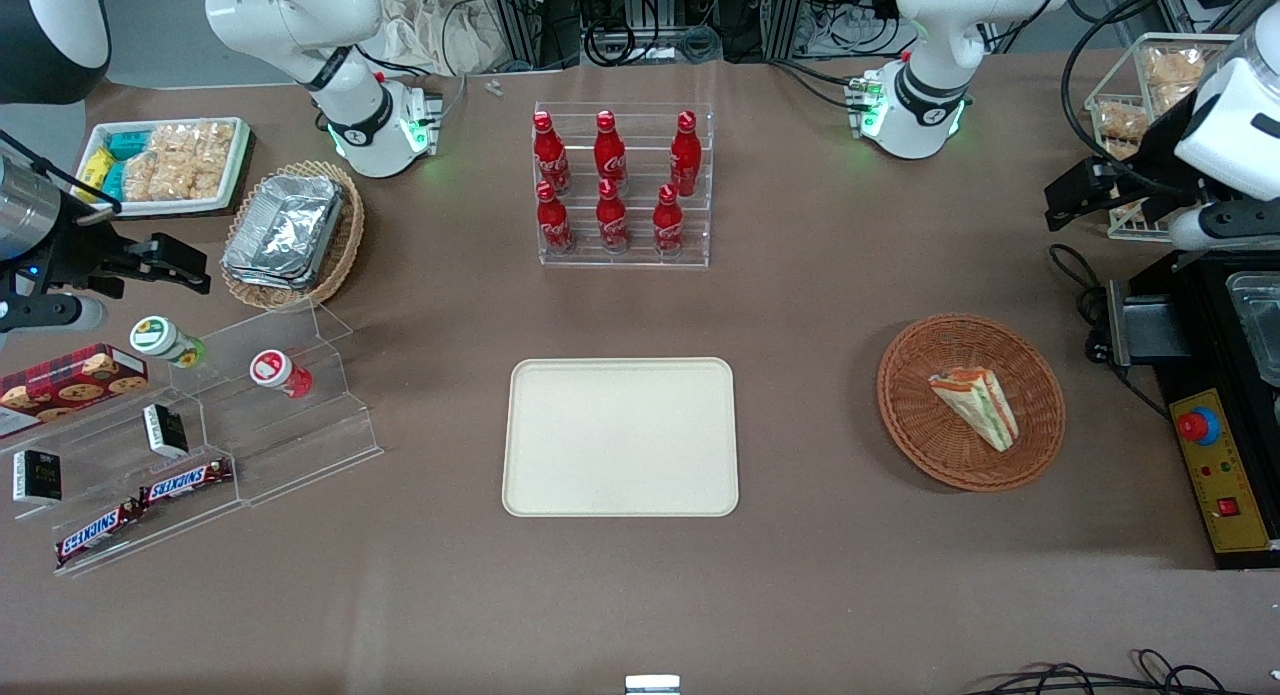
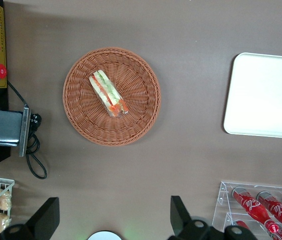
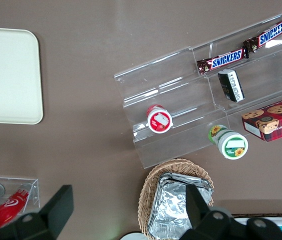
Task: Place sandwich from basket to tray
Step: 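Move the left gripper over the wrapped sandwich in the wicker basket, then lower the left gripper and close it on the wrapped sandwich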
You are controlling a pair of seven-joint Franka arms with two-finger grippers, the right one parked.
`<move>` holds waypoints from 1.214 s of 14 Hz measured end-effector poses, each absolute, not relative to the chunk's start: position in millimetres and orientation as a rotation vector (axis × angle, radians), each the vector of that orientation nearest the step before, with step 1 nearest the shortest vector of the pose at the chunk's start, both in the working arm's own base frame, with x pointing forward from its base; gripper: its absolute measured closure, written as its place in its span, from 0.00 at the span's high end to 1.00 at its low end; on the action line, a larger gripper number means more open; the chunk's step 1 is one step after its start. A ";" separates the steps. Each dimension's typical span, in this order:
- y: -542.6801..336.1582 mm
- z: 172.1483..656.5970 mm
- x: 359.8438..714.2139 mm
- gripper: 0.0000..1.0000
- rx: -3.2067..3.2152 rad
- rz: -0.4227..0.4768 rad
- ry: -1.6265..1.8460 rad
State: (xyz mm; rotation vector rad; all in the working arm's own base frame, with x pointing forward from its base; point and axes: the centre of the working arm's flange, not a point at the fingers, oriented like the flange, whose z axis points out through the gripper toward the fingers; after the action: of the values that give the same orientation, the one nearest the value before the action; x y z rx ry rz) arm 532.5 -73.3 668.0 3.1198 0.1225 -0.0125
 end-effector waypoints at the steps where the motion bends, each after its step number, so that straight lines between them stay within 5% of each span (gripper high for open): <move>1: -73.5 666.7 533.3 1.00 3.120 -0.016 0.122; 7: -60.6 636.9 546.1 1.00 3.117 -0.103 0.224; 10: -50.7 558.4 567.1 1.00 3.106 -0.181 0.356; 17: -25.6 338.4 570.1 1.00 3.054 -0.043 0.672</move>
State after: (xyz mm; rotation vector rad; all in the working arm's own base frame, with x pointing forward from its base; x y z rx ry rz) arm 570.1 -25.6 338.4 3.0538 0.6717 -0.0426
